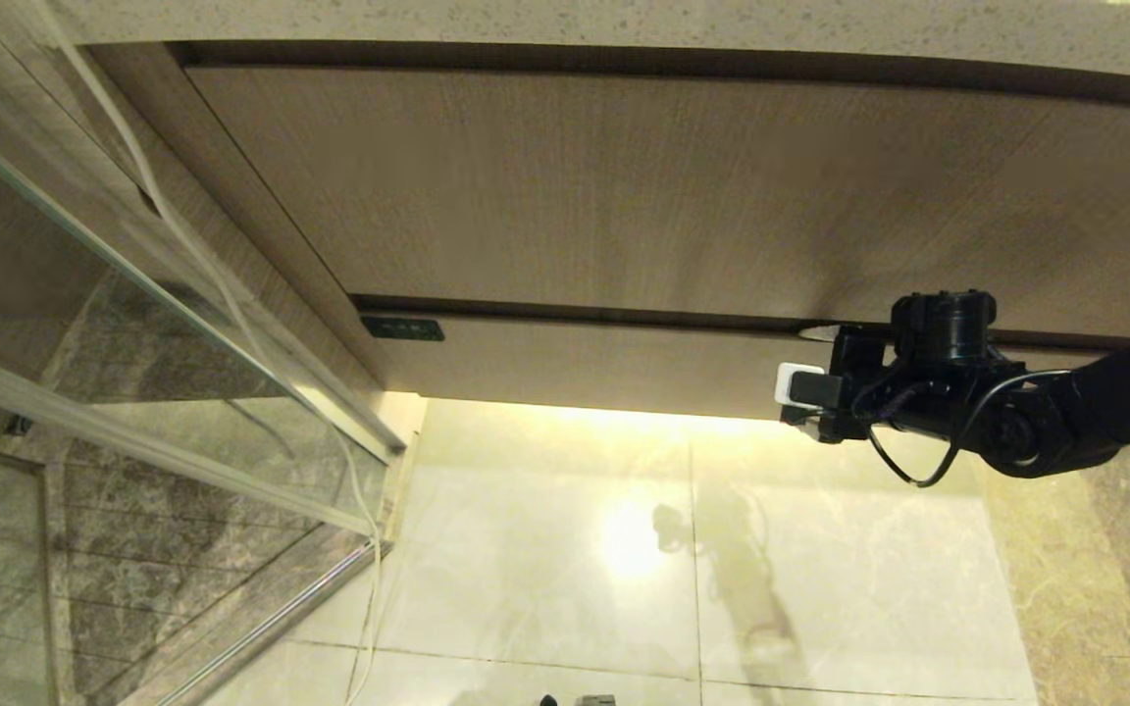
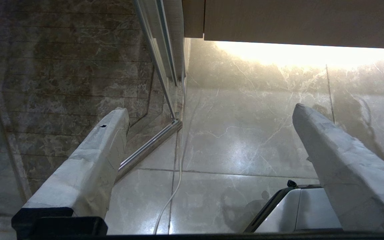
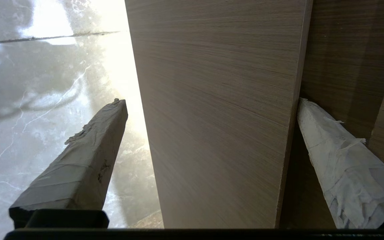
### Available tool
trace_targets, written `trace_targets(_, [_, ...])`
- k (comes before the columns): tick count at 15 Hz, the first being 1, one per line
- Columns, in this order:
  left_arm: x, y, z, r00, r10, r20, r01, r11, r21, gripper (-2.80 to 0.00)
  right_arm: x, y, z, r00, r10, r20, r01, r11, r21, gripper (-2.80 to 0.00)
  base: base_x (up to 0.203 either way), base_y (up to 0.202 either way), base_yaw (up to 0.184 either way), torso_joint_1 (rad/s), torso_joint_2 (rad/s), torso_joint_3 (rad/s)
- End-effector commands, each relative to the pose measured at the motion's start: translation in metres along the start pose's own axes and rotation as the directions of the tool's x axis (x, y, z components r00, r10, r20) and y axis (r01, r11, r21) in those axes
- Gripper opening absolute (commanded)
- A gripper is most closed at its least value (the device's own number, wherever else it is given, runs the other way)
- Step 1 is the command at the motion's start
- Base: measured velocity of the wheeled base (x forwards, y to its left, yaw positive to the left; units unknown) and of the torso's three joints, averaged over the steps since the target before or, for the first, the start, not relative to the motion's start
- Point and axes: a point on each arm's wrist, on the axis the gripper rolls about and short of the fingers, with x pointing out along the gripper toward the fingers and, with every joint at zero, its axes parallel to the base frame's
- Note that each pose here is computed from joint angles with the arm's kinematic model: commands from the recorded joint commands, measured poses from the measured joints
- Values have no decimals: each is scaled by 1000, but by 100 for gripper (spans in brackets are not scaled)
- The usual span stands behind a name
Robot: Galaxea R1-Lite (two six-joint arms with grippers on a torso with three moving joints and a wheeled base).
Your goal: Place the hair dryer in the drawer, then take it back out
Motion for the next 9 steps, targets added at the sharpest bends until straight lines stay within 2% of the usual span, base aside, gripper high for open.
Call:
trace_targets(1, [0,0,0,1000,0,-1,0,1000,0,0,-1,5,-1,1000,17,-12,-17,1000,-5,0,0,0,0,0,0,0])
trace_targets(3, [0,0,0,1000,0,0,0,1000,0,0,-4,8,-2,998,36,-54,-36,999,0,0,0,0,0,0,0,0])
trace_targets(7, [0,0,0,1000,0,-2,0,1000,0,0,-6,12,-3,993,94,-72,-94,996,5,0,0,0,0,0,0,0])
trace_targets(9, [0,0,0,1000,0,-1,0,1000,0,0,-9,10,-2,993,93,-70,-93,996,6,0,0,0,0,0,0,0])
